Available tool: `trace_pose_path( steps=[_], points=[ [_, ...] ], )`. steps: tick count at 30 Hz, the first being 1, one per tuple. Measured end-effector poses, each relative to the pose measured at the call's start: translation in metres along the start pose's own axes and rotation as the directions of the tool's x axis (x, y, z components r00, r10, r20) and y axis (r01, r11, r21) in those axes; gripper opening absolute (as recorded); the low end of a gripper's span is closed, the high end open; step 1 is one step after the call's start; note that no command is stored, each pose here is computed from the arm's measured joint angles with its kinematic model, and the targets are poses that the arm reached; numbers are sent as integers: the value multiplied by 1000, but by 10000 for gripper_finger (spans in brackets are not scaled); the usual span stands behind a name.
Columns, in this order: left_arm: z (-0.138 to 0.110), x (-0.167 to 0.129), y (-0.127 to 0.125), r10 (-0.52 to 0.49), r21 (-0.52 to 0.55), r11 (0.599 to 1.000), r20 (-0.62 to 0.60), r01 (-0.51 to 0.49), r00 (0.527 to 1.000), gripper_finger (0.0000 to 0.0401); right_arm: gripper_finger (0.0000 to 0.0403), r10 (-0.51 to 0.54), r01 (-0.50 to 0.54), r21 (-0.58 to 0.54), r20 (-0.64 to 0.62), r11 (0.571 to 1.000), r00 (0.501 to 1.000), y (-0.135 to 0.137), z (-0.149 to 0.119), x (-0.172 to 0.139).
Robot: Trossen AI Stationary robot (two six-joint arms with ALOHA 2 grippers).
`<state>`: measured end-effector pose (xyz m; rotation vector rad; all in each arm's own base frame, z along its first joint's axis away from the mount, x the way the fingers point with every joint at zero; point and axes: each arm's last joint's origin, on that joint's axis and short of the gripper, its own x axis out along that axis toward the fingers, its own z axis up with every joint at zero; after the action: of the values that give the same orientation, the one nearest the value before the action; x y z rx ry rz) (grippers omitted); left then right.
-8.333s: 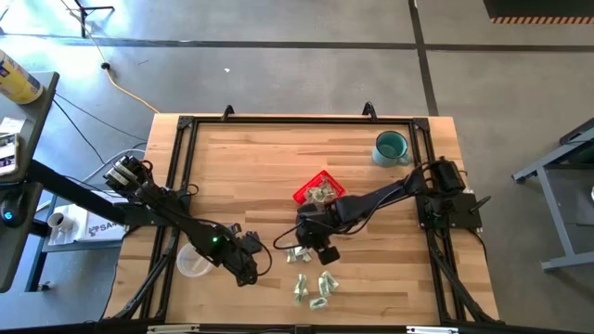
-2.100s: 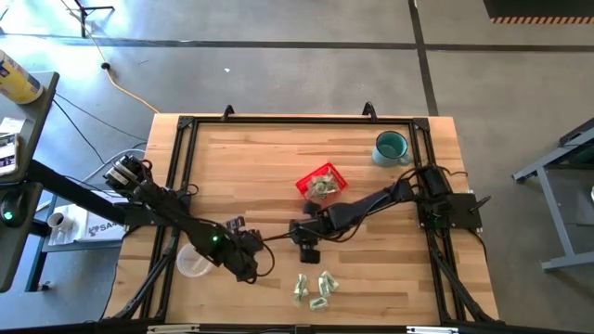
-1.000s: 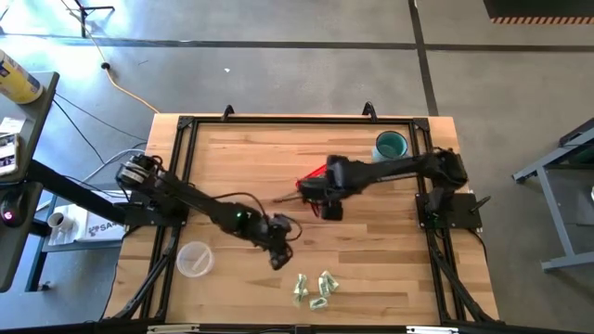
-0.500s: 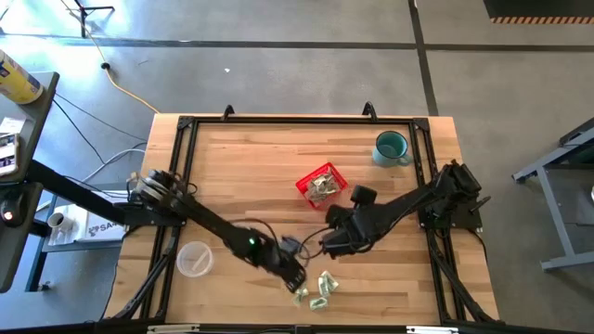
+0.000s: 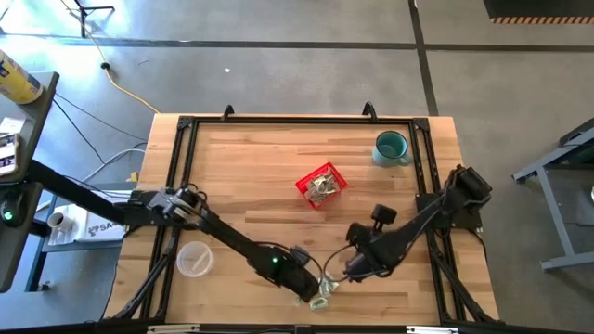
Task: Pick and place items into bin
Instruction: Put the stevia packet into the red bin
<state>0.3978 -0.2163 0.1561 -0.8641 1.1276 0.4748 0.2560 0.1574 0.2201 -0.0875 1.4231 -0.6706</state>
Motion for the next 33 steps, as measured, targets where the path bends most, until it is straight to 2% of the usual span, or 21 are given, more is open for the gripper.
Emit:
trace_pose_path(
  steps=[3,6,8,11,15,19,22,25,28,31,33],
  points=[
    [-1,7,0,3,2,1000,-11,-3,1000,179,378,10,-10,12,14,1000,1000,6,-11,-2],
    [-3,15,5,58,34,998,-19,-57,998,175,378,18,-19,34,30,999,999,10,-18,-6],
    [-3,15,9,100,70,993,-7,-99,995,158,378,19,-21,47,36,999,999,10,-20,-7],
    [-1,16,20,207,141,968,32,-210,978,108,378,12,-15,62,40,998,999,10,-23,-8],
    [9,10,32,329,236,909,103,-345,939,27,376,5,-10,85,52,996,999,11,-25,-9],
    [34,-6,42,377,271,878,117,-395,919,36,369,5,-14,120,77,993,997,13,-31,-13],
    [60,-32,43,333,292,883,159,-367,929,47,364,0,-13,152,84,988,996,14,-38,-16],
    [92,-65,46,285,308,881,257,-358,923,29,361,-9,-6,179,79,984,997,15,-44,-19],
    [127,-77,54,245,342,870,326,-355,913,25,360,-1,-12,198,67,980,998,16,-49,-20],
    [164,-89,60,156,375,872,399,-316,904,25,359,2,-15,200,62,980,998,17,-52,-21],
    [187,-90,67,108,412,865,407,-288,907,32,359,6,-17,206,55,978,998,17,-53,-21]
  ],
)
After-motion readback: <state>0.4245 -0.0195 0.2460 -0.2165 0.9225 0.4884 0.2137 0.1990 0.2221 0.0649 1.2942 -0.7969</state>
